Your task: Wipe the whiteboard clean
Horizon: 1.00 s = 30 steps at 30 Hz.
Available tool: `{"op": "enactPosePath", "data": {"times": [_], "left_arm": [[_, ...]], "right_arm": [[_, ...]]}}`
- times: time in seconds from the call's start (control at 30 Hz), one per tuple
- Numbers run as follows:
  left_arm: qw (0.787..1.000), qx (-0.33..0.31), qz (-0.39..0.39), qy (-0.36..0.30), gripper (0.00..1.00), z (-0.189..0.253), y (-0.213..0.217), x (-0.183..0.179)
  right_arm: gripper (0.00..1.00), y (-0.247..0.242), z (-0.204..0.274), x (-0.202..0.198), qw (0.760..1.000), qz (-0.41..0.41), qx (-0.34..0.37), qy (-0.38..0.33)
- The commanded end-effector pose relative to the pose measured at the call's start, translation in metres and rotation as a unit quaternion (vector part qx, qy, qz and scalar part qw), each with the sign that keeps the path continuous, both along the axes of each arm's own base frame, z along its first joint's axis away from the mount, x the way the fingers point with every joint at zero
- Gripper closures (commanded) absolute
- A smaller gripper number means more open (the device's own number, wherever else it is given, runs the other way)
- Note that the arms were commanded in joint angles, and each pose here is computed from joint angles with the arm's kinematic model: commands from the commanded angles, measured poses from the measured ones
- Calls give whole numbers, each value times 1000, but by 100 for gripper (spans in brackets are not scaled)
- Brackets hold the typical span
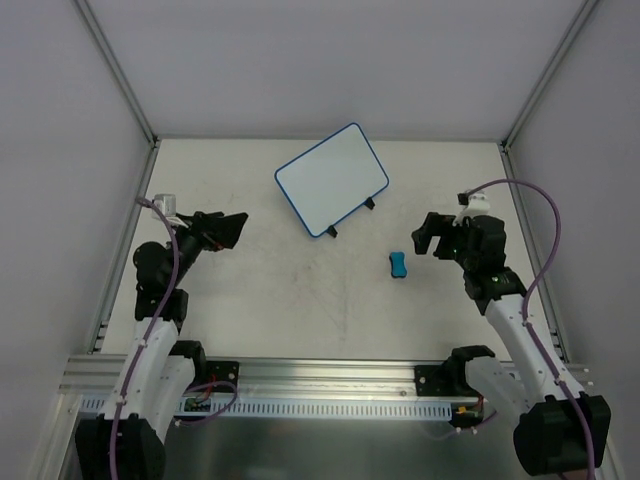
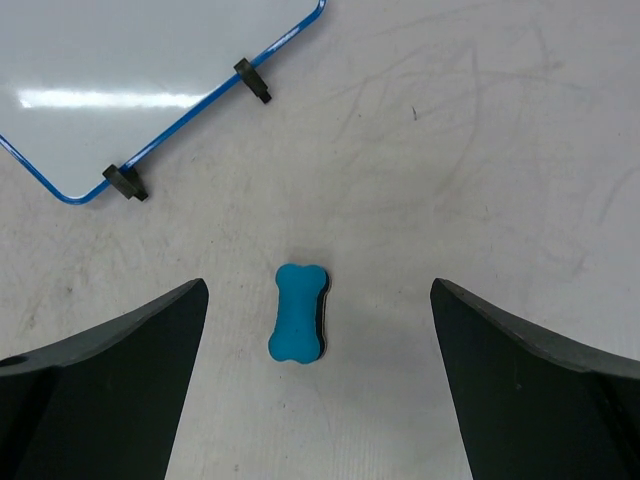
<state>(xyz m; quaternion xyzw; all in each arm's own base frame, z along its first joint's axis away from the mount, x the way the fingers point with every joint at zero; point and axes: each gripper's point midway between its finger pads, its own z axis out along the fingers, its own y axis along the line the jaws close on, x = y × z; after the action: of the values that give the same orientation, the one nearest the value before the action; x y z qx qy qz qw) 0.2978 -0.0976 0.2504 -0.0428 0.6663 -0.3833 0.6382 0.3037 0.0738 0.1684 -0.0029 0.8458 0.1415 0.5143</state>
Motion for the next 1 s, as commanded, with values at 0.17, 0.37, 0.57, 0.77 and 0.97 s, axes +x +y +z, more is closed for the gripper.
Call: {"op": "enactPosePath", "data": {"times": [0.17,0.37,0.57,0.77,0.97], "left_arm": [[994,28,33,97,1,-59,11,-38],[993,24,22,112,1,-97,7,-56],[995,39,-7,87,1,-120,-1,-71],[998,41,-14,55,1,-113,-4,-77],[997,39,-3,68,1,-116,-1,-74]], "right_arm": [[1,11,3,-36,998,32,41,-38],[1,5,-5,-54,997,19,49,-57],[1,2,-2,-65,996,13,50,-76],[1,6,-17,-68,996,15,67,-56],[1,3,-18,-71,996,8,67,-65]]}}
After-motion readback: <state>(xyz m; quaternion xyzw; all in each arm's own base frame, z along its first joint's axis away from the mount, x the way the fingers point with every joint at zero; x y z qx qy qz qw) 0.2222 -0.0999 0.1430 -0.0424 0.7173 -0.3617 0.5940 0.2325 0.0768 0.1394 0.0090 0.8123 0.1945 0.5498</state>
